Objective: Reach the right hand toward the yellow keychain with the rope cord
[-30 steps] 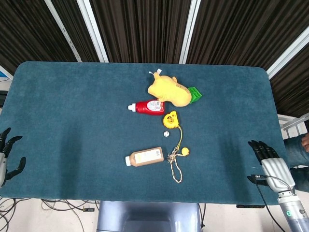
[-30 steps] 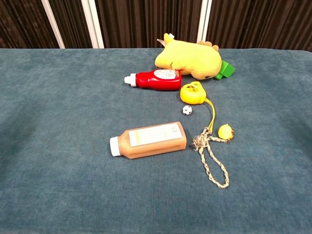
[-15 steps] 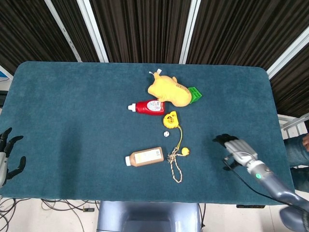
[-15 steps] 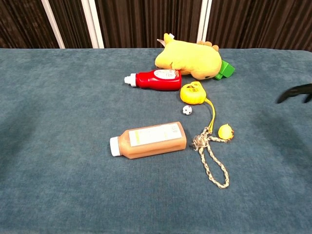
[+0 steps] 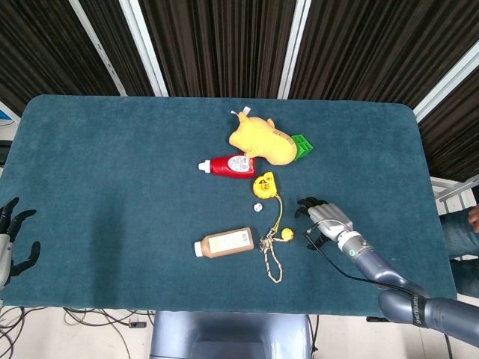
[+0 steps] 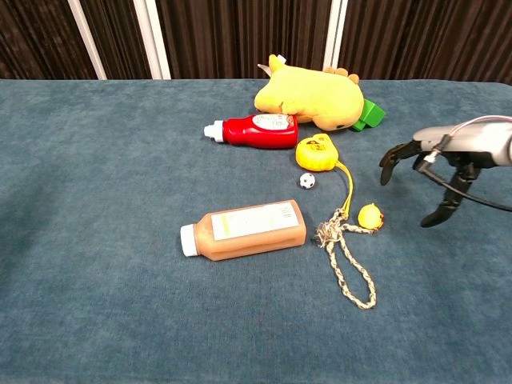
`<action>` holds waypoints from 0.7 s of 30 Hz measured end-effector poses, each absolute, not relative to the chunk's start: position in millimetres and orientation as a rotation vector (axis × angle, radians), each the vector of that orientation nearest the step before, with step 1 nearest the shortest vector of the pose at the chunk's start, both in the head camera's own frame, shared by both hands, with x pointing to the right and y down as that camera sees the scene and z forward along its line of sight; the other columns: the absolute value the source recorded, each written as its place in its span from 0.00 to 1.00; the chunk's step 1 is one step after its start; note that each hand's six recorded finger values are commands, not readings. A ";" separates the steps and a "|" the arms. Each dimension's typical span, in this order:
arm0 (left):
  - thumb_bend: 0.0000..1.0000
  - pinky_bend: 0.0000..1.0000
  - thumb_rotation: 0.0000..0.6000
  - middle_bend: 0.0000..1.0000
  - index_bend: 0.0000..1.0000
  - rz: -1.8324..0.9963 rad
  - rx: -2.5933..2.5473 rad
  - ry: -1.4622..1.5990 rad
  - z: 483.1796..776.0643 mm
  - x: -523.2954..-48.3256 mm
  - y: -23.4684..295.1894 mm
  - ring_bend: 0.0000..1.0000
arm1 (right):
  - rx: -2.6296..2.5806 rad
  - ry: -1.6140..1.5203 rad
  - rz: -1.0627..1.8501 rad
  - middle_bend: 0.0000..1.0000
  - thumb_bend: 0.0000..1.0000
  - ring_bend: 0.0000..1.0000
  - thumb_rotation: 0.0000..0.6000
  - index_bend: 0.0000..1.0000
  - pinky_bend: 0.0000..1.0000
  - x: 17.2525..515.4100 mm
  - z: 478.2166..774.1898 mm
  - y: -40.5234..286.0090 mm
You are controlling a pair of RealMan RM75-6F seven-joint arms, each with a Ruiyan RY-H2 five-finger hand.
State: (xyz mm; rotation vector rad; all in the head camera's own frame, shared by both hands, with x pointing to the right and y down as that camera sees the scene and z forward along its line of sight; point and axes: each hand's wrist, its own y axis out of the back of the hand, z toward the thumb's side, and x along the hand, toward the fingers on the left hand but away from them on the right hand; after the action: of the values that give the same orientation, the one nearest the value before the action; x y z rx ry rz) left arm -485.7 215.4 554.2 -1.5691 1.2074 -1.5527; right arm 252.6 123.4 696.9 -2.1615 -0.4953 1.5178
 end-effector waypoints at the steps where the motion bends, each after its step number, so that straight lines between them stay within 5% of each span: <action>1: 0.43 0.00 1.00 0.00 0.19 -1.553 -1.569 1.207 554.2 -485.6 215.4 0.00 | -2.166 -0.498 1.515 0.12 0.19 0.07 1.00 0.35 0.15 248.5 698.9 123.7; 21: 0.43 0.00 1.00 0.00 0.19 -1.553 -1.564 1.212 553.7 -486.1 214.7 0.00 | -2.205 -0.503 1.483 0.12 0.30 0.07 1.00 0.42 0.15 220.5 723.2 131.5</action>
State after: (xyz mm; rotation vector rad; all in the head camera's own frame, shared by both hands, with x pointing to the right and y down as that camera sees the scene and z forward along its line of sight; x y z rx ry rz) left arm -486.1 214.7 553.7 -1.5644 1.2121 -1.5531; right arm 220.5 131.5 723.2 -2.2052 -0.5031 1.4828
